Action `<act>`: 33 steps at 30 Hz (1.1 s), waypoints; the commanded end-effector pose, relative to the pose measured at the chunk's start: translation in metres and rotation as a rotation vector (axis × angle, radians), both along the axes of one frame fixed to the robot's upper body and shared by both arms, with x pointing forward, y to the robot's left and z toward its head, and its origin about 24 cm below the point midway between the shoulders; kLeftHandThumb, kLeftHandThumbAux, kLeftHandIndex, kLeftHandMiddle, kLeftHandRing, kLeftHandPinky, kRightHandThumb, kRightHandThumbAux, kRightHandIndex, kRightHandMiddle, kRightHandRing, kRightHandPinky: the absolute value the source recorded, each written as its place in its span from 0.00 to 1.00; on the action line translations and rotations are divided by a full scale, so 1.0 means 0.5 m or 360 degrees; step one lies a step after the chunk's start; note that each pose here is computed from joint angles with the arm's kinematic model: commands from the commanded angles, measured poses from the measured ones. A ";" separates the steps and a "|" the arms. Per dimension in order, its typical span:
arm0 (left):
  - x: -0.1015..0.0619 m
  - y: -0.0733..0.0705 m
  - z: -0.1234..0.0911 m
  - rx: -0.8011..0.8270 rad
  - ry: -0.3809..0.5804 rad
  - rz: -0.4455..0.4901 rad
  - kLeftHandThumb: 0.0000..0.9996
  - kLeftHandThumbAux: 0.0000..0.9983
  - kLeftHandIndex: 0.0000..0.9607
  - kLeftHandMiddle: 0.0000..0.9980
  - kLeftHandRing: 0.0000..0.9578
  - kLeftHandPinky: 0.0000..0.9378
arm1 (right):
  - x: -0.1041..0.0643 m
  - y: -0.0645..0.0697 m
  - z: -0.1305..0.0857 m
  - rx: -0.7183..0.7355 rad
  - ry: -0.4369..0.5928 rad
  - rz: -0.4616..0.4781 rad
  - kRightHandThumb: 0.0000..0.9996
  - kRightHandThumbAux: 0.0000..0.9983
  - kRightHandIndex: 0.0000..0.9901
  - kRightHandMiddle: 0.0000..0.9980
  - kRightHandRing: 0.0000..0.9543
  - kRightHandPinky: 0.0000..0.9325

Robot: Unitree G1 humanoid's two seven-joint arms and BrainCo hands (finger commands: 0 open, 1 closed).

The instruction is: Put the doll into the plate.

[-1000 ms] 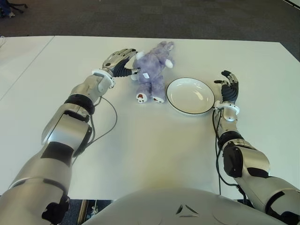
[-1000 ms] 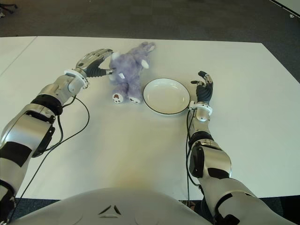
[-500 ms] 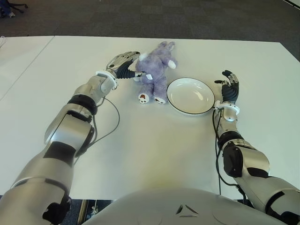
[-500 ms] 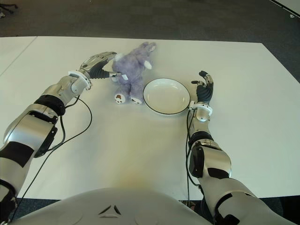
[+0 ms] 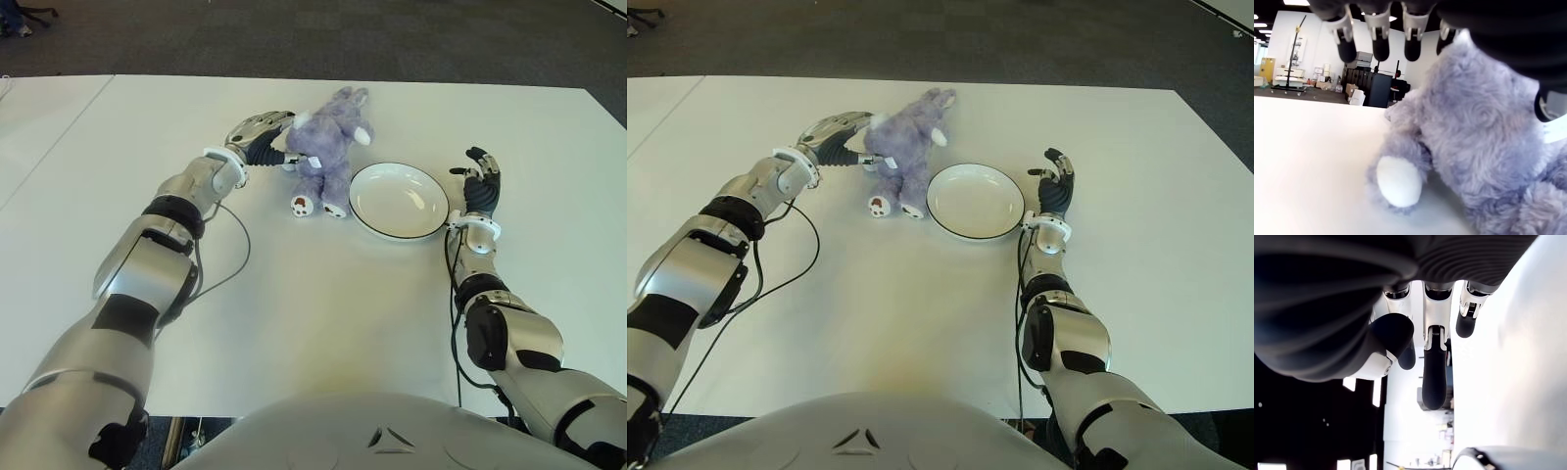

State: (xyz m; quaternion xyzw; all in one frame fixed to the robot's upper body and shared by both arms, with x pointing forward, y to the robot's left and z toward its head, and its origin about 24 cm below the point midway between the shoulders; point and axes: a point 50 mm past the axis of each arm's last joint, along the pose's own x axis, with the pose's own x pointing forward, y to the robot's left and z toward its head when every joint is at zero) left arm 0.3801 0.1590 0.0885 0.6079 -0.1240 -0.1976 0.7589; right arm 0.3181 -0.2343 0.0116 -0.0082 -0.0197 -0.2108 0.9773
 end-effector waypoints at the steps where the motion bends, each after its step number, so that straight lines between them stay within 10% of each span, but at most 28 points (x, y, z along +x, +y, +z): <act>1: -0.008 -0.028 -0.027 0.0053 0.0134 -0.0082 0.22 0.29 0.00 0.00 0.00 0.00 | -0.166 0.063 -0.209 0.0260 0.0748 -0.0031 1.00 0.66 0.21 0.21 0.48 0.00; 33: -0.018 -0.059 -0.037 0.0046 0.0086 -0.0176 0.18 0.27 0.00 0.00 0.00 0.00 | -0.165 0.067 -0.209 0.0312 0.0739 -0.0042 1.00 0.66 0.20 0.22 0.48 0.02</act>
